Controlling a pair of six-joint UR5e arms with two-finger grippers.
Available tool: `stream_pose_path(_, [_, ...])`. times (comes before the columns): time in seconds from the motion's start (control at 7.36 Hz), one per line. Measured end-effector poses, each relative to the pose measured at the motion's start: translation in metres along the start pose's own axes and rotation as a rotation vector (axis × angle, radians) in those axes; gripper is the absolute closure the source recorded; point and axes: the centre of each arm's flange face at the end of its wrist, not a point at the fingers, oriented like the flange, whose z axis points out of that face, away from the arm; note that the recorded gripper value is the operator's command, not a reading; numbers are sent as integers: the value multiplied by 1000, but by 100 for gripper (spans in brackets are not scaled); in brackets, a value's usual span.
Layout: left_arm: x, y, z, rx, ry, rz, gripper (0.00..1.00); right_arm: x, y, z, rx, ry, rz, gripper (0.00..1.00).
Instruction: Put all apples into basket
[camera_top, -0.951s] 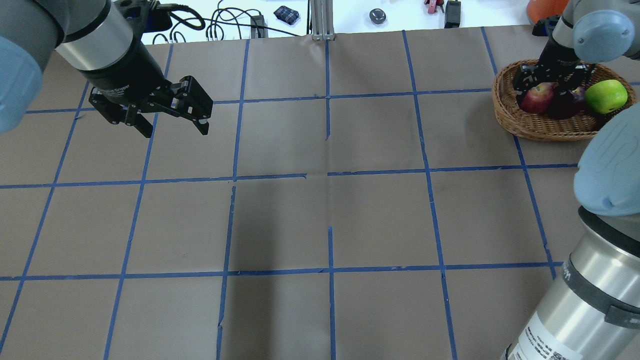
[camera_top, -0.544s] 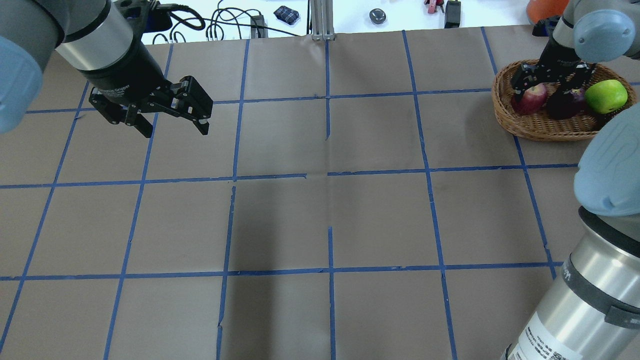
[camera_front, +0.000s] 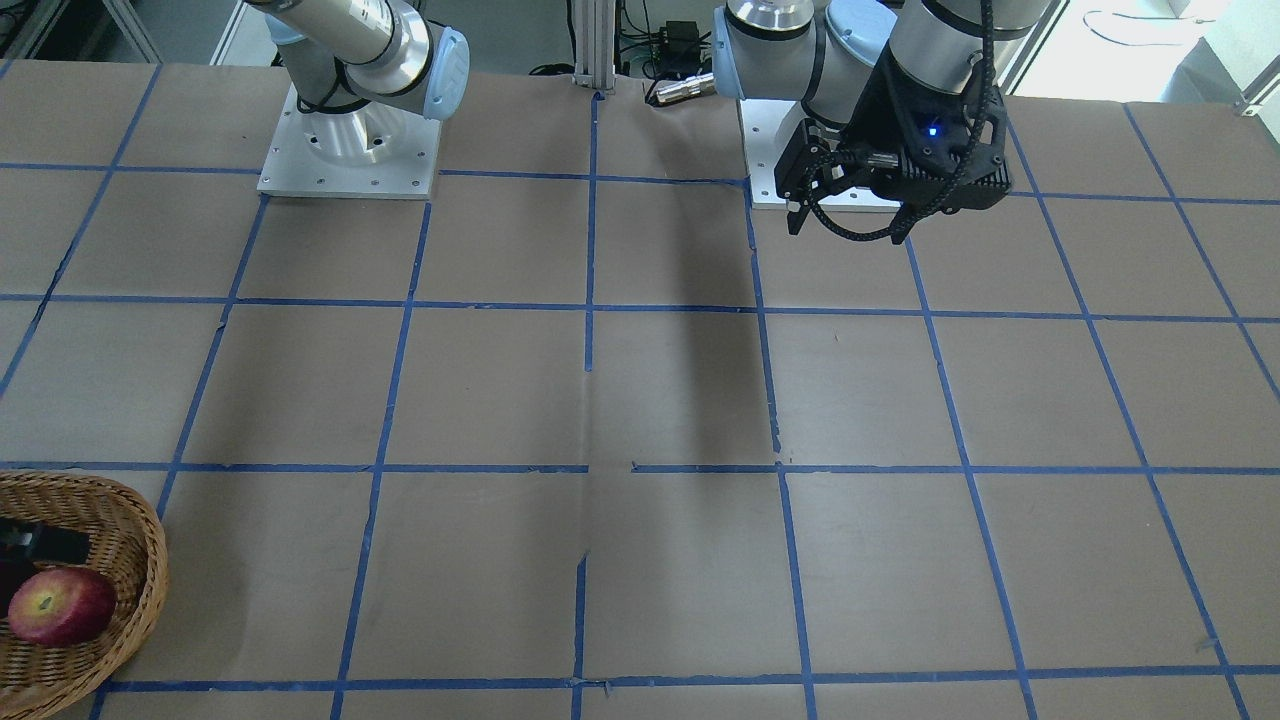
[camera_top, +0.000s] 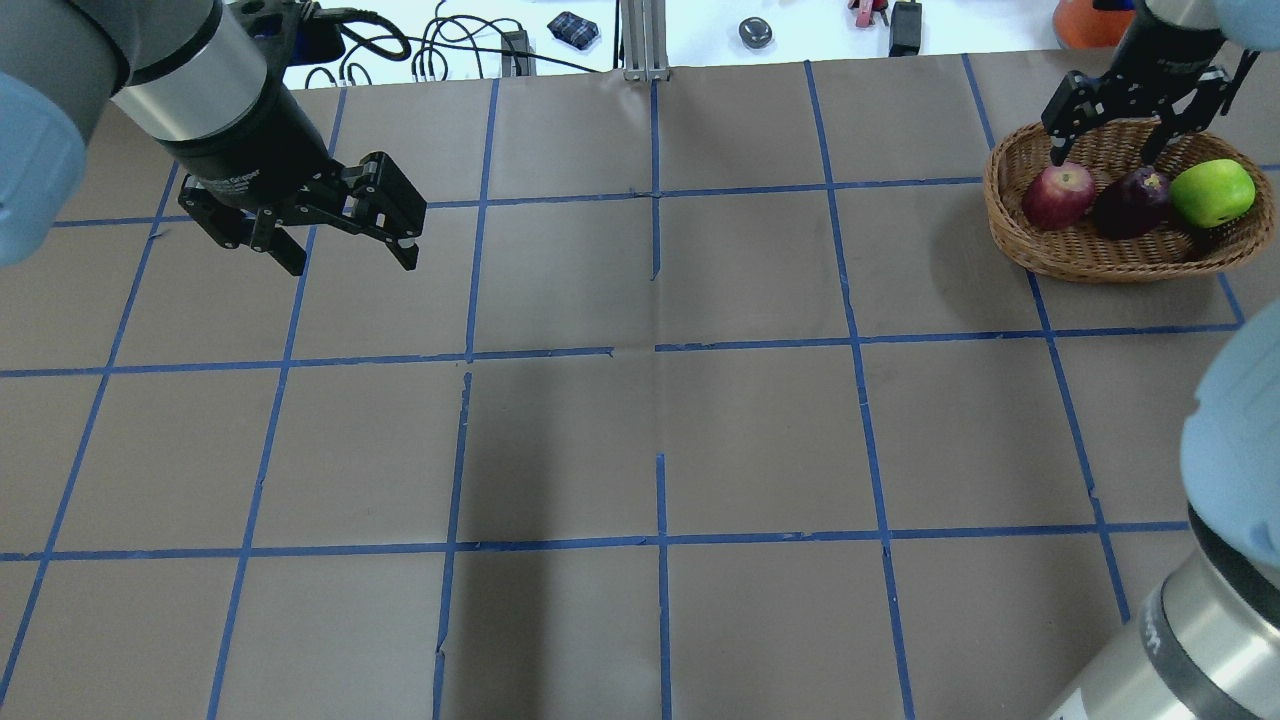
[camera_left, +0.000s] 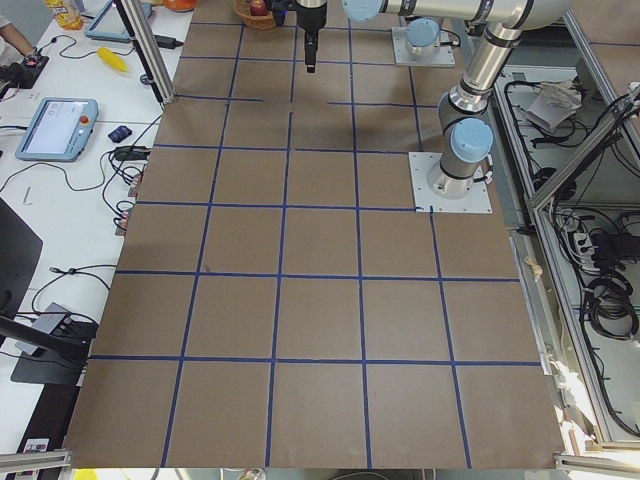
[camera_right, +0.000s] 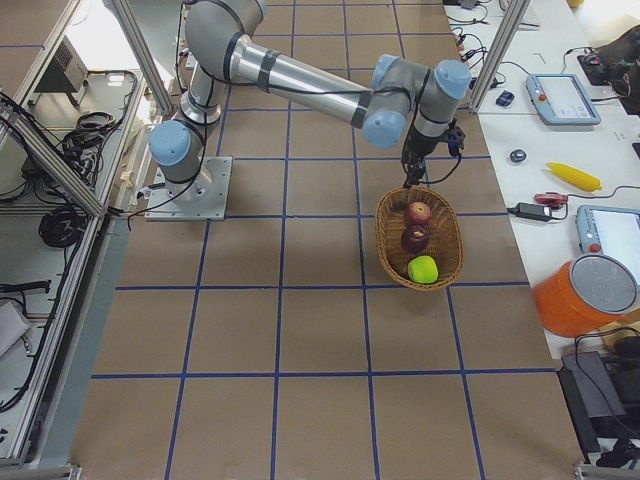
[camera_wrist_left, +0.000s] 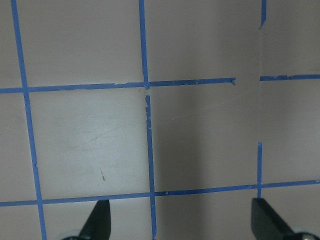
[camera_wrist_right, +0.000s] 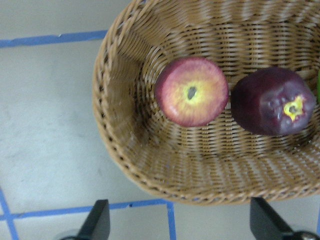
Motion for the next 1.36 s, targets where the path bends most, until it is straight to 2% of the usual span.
stream_pose_path(0.27, [0,0,0,0,0,0,0,-83,75,-81,3,10,-6,0])
stream_pose_path(0.54, [0,0,0,0,0,0,0,-150,136,-106,17,20,-19,0])
stream_pose_path(0.82, [0,0,0,0,0,0,0,-169,179,-95,4,9,-39,0])
stream_pose_path(1.09, [0,0,0,0,0,0,0,-172,192,-76,11,1,-42,0])
stream_pose_path(1.36, [0,0,0,1,0,0,0,-178,192,-76,35,-46,-43,0])
